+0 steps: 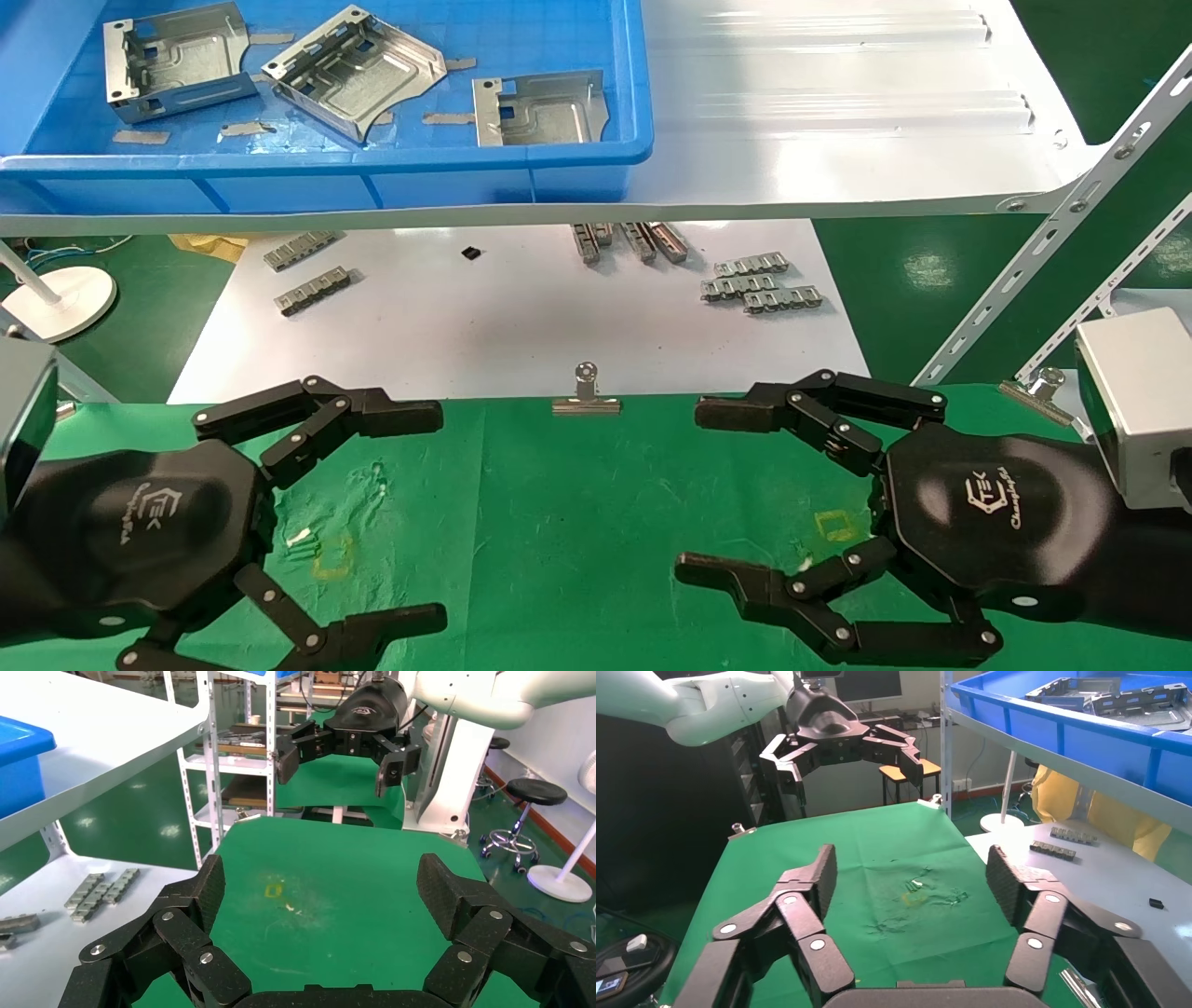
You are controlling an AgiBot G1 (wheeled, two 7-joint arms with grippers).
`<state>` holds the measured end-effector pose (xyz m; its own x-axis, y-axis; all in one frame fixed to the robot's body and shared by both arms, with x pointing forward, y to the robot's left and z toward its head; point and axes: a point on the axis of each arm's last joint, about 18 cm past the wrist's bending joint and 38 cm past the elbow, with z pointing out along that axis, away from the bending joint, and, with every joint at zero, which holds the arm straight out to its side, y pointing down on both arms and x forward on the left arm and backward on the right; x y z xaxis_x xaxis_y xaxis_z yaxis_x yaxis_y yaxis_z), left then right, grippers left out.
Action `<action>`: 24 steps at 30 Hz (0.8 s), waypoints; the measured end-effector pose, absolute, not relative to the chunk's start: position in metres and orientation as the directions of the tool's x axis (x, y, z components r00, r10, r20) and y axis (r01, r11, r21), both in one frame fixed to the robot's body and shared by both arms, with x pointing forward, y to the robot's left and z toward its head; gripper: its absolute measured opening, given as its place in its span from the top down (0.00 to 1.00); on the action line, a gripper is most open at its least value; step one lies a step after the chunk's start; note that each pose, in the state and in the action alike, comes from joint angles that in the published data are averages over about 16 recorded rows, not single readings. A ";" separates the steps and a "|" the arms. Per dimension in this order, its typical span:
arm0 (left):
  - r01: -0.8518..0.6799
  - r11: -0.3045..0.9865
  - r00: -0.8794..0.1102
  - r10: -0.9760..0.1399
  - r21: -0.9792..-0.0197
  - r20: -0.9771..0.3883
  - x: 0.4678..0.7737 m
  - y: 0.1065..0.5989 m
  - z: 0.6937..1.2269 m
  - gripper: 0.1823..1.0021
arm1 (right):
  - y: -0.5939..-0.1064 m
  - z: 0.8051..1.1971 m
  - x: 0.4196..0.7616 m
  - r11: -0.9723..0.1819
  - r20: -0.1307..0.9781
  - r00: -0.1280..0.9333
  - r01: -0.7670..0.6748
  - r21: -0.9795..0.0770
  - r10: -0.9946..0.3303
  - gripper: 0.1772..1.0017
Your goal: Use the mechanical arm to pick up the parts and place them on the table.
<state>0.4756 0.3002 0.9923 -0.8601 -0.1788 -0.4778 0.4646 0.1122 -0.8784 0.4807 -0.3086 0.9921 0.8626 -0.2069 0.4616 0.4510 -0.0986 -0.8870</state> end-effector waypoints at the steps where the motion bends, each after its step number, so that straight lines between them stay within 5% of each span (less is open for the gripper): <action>1: 0.465 0.112 -0.860 -0.179 -0.878 -0.478 0.476 0.300 0.992 0.00 | -0.309 0.992 0.481 -0.099 0.462 0.863 0.451 -0.887 -0.207 0.18; 14: 0.493 0.115 -0.844 -0.179 -0.863 -0.506 0.476 0.299 1.003 0.00 | -0.309 0.992 0.481 -0.099 0.462 0.863 0.451 -0.887 -0.207 0.52; 24: 0.595 0.164 -0.745 -0.254 -0.787 -0.616 0.503 0.298 1.076 0.00 | -0.309 0.992 0.481 -0.099 0.462 0.863 0.451 -0.887 -0.207 0.78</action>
<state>0.5033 0.2981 1.0757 -0.7454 -0.2541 -0.6163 0.5948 0.1639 -0.7870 0.4807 -0.3086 0.9921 0.8626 -0.2068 0.4617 0.4511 -0.0987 -0.8870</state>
